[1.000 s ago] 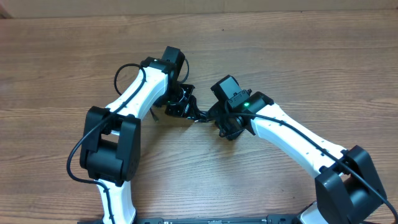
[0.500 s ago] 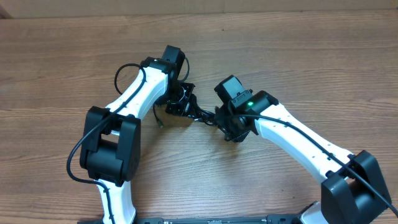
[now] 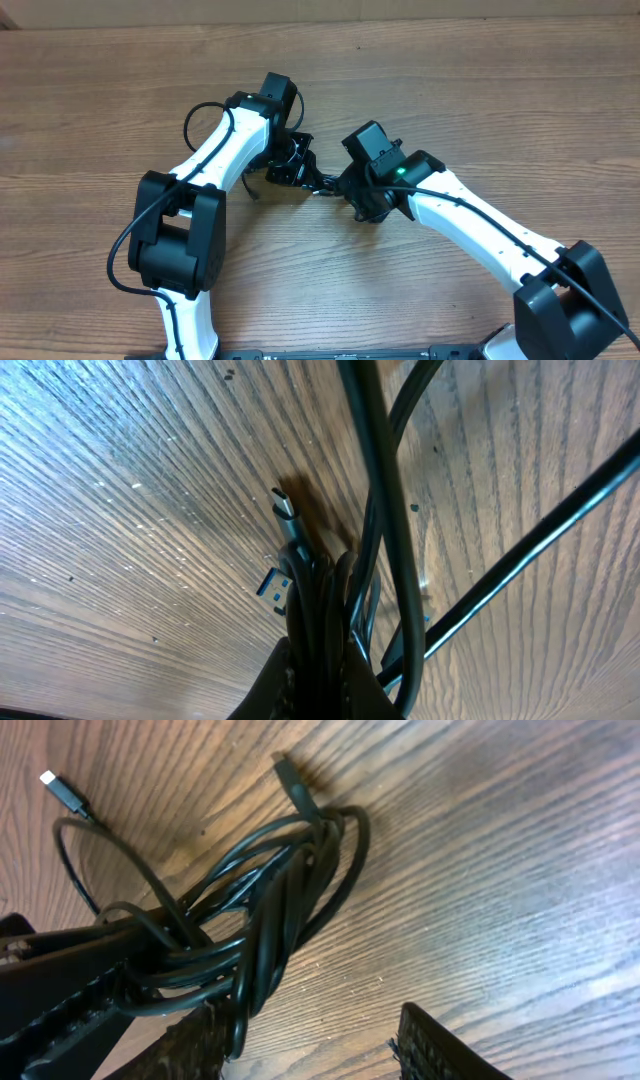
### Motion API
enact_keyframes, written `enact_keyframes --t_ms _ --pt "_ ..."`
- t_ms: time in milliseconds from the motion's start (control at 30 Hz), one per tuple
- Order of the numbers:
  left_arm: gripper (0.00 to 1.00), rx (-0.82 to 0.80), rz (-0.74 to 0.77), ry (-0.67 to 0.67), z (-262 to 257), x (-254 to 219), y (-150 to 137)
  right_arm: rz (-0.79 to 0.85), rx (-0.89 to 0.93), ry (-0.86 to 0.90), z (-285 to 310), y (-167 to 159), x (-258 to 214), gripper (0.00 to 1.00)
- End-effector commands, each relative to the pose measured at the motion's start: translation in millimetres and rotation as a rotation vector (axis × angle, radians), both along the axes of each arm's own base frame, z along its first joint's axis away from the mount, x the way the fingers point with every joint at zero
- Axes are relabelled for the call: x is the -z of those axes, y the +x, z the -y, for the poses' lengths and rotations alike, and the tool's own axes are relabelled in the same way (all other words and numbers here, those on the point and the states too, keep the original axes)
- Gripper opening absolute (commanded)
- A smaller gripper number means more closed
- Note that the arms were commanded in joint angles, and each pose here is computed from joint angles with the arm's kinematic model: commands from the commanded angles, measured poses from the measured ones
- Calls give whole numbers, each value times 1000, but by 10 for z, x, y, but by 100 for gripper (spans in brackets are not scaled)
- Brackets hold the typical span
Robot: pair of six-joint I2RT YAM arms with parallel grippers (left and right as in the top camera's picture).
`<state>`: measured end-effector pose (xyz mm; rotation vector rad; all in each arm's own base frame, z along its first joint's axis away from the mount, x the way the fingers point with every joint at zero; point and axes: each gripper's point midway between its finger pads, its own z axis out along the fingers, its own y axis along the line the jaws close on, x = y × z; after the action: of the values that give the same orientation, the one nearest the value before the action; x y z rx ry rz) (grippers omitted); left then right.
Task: Untangle cables
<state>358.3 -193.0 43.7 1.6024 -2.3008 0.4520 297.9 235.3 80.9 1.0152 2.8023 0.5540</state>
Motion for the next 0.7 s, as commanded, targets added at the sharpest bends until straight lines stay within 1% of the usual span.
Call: enact_keyframes --t_ms 0,200,333,400,467,567,667 --pt "4 -4 23 34 -64 -47 22 -59 76 -58 110 -51 220 52" --pt "4 -4 23 32 -62 -48 21 -105 77 -79 131 -113 375 52" --pt "4 10 20 6 -23 -66 7 -110 95 -106 159 -75 497 52" --pt "4 24 24 -1 -13 -71 3 -93 125 -115 175 -21 519 52" --pt "4 50 28 -14 4 -80 -15 -29 164 -125 195 122 506 52" --pt "4 78 29 -43 42 -101 -36 18 178 -128 200 225 480 52" --pt "4 99 30 -76 83 -128 -51 23 188 -153 260 230 490 46"
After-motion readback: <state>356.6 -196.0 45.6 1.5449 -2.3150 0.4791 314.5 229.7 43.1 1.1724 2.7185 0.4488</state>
